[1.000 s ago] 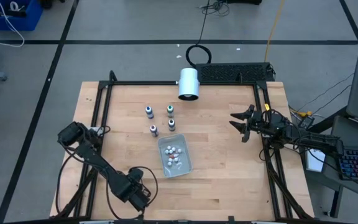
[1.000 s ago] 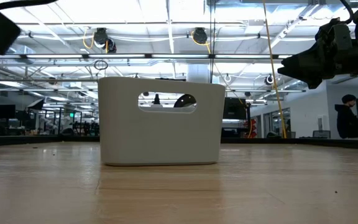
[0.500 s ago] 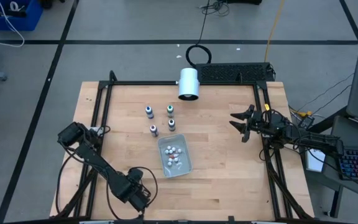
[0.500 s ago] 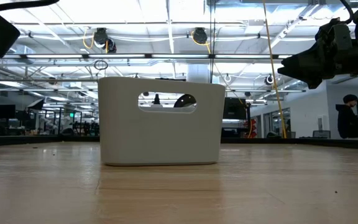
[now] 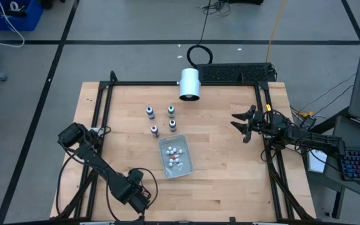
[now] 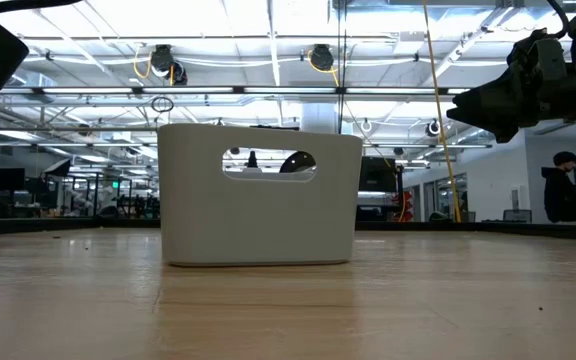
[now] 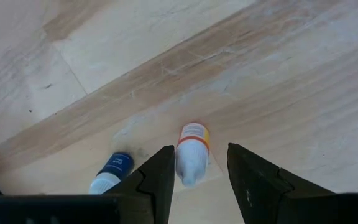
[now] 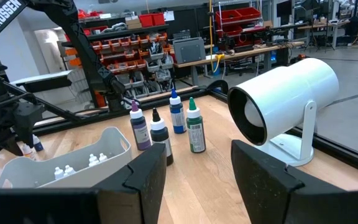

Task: Pick & Place food coloring
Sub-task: Put the small orange food coloring bottle into the gray bin

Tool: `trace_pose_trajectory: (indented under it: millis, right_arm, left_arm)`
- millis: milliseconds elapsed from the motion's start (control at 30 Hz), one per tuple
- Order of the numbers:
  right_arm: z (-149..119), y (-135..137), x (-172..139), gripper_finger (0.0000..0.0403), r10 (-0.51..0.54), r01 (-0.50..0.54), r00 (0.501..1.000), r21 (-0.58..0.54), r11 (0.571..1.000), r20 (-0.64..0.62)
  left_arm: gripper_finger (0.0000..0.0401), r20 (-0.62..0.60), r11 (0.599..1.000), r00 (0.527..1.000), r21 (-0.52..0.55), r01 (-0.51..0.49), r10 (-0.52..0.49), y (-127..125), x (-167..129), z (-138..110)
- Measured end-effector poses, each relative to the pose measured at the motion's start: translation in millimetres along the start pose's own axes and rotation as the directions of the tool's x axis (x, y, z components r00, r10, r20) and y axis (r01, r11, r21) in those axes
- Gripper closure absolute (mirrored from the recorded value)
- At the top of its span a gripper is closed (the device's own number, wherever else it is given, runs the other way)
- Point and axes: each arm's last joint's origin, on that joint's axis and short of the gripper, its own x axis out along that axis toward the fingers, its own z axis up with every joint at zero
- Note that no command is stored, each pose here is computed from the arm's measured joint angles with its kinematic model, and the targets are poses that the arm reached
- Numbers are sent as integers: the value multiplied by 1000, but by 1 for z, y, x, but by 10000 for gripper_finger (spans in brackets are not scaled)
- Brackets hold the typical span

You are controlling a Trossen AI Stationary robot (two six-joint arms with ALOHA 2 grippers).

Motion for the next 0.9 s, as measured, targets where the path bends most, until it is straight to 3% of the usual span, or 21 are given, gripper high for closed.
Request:
trace_pose_trajectory:
  millis: [900]
  right_arm:
    - [0, 0, 0, 234, 0, 0, 1000, 0, 1000, 0]
  left_arm:
    - [249, -32, 999, 999, -20, -41, 41, 5, 8, 1]
